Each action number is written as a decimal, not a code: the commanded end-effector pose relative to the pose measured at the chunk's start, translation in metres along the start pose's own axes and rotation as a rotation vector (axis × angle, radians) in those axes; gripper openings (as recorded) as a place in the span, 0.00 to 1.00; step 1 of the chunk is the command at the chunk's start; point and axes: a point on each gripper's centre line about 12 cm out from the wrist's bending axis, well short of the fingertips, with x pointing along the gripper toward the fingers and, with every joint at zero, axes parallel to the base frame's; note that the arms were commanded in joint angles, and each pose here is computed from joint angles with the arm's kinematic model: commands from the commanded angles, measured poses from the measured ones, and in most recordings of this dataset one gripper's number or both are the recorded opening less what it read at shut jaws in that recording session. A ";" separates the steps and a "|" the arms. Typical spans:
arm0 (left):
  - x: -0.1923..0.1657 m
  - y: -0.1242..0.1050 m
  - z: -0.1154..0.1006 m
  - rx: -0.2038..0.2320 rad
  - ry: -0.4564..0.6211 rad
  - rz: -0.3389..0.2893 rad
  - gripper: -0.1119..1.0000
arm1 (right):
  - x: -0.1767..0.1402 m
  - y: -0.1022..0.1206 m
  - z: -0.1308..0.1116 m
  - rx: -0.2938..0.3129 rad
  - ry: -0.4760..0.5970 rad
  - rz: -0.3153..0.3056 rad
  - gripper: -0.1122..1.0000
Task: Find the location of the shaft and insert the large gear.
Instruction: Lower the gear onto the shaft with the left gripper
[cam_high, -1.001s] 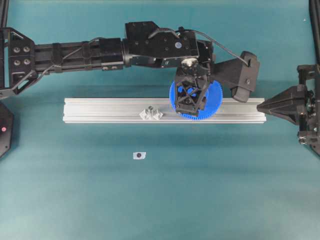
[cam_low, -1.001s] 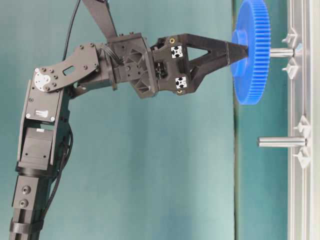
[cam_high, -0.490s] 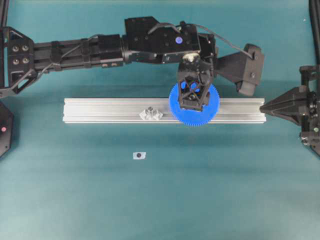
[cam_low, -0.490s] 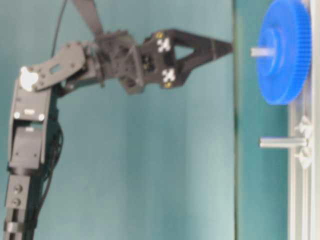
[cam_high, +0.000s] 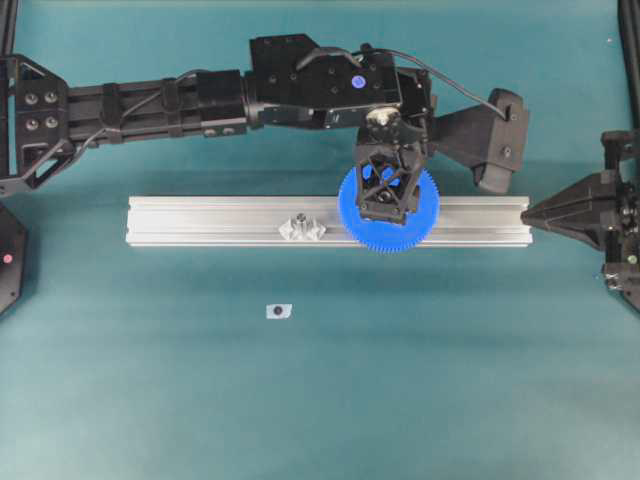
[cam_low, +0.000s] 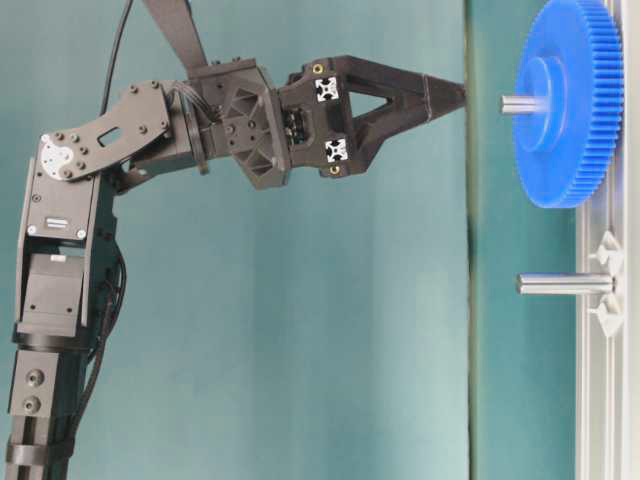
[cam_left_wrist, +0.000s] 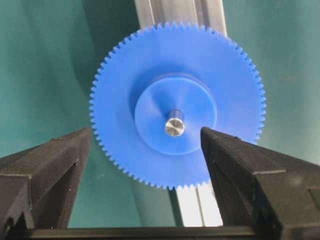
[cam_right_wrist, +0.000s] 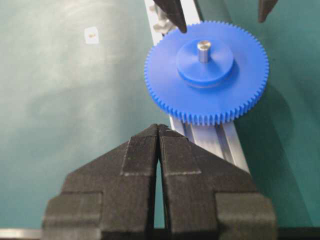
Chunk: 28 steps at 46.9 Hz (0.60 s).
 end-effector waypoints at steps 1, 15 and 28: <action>-0.026 0.002 0.008 0.001 -0.056 0.025 0.86 | 0.000 0.000 0.004 0.007 -0.010 -0.001 0.11; -0.029 0.002 0.010 -0.002 -0.065 0.028 0.86 | 0.000 0.000 0.003 0.009 -0.007 -0.002 0.11; -0.031 0.001 0.012 -0.031 -0.077 0.030 0.86 | 0.000 -0.001 0.003 0.011 -0.009 -0.006 0.11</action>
